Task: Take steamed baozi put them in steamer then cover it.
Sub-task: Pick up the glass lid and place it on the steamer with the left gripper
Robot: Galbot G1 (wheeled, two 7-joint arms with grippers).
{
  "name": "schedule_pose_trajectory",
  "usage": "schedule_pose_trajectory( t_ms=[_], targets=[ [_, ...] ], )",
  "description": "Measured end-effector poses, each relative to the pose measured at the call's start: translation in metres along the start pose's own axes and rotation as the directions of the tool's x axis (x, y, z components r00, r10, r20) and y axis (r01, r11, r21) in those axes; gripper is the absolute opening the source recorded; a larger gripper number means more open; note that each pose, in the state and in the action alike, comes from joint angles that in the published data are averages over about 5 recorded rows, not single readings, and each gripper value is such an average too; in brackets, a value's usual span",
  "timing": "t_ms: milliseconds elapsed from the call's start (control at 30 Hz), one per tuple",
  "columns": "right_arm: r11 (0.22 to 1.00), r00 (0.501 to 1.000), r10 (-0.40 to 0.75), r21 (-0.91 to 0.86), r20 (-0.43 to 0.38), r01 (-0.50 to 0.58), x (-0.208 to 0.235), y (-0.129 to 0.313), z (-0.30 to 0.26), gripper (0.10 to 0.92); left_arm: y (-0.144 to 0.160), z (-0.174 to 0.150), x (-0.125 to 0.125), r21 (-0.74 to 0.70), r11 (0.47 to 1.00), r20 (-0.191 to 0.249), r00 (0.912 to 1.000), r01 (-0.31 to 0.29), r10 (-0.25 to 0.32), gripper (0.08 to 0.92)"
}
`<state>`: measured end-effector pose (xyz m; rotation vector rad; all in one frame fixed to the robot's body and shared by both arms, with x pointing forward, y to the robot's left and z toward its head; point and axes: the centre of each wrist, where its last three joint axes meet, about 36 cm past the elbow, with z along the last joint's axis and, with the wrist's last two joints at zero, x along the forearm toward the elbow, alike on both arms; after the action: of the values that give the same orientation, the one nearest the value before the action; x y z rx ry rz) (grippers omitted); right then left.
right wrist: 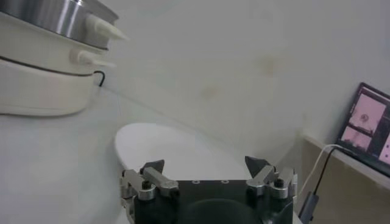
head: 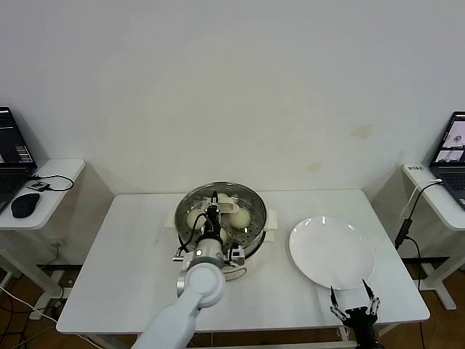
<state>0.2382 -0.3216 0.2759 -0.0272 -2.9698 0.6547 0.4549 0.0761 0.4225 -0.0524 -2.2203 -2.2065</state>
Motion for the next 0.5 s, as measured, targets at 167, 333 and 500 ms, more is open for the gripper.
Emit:
schedule_pose_trajectory(
  t_ms=[167,333,500],
  targets=[
    [1.000,1.000,-0.004,0.000,0.000,0.004,0.0004,0.0014,0.0001,0.823,0.0003,-0.0001,-0.0003,0.003,1.000,-0.001,1.0000,-0.001,0.001,0.144],
    [1.000,1.000,-0.008,0.000,-0.001,0.008,0.0011,0.0028,0.0001,0.823,0.0014,0.0000,0.0022,0.016,1.000,0.001,1.0000,0.005,-0.005,0.208],
    [1.000,1.000,-0.011,0.001,-0.001,0.011,0.0014,0.0042,-0.0003,0.823,0.0035,0.0026,0.0071,0.029,0.999,0.004,0.9999,0.015,-0.015,0.346]
  ],
)
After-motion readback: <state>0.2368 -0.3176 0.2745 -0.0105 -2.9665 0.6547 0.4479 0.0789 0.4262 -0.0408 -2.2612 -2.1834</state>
